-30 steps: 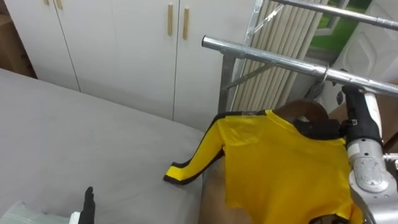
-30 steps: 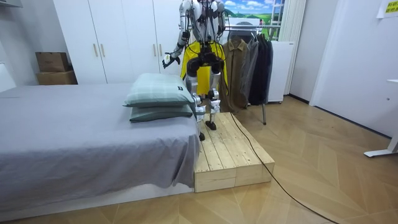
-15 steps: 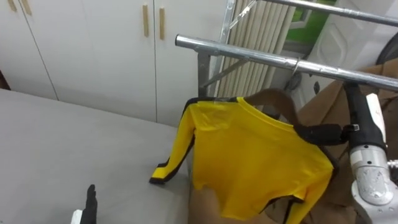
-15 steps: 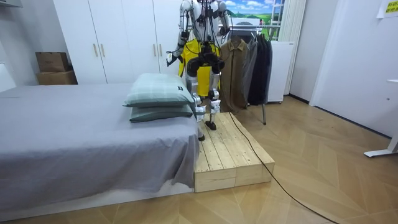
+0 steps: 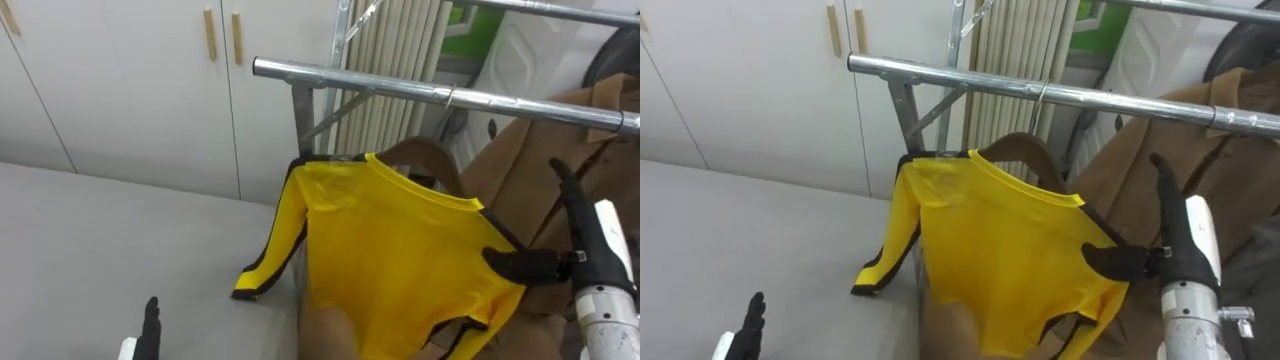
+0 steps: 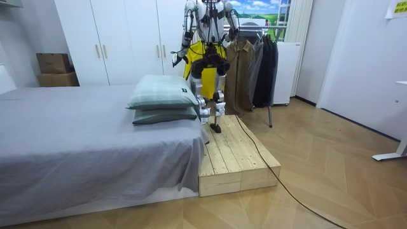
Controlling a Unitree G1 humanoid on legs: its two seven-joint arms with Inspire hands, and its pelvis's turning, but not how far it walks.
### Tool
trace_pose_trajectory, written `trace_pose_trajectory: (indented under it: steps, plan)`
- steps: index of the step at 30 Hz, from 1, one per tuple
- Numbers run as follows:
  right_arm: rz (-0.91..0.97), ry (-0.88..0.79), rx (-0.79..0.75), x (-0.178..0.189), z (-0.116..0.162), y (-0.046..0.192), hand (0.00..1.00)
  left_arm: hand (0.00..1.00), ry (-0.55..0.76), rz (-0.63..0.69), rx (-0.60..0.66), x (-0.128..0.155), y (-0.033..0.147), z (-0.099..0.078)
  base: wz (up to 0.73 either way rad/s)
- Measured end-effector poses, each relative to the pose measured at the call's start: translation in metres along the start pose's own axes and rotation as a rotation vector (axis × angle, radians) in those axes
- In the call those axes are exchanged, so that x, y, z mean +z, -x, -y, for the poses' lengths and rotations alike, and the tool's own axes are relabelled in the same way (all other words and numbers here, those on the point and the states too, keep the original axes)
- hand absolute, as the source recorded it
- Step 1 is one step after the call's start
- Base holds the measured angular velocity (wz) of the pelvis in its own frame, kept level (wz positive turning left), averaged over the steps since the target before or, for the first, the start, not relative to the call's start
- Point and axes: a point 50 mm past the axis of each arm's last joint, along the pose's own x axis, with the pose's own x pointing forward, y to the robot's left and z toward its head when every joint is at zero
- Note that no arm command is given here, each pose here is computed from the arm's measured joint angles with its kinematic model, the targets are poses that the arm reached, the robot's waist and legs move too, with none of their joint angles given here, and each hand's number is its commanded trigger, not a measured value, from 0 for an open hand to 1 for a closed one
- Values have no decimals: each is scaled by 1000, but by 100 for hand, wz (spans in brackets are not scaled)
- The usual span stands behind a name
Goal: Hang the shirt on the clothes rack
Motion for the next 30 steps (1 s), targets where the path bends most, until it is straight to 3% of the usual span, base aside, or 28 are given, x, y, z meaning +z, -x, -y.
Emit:
trace_pose_trajectory:
  steps: [9, 17, 30]
  plan:
    - [-45, -21, 24, -15, 1, 26, 0, 0, -10, -32, 0, -10, 7, -2, -2]
    - [-145, -264, 35, -24, -23, 47, 0, 0, 4, 3, 9, -3, 7, -2, -1]
    - [-375, -336, 145, -67, -53, 86, 0, 0, 9, 11, 26, -8, 14, -4, -2]
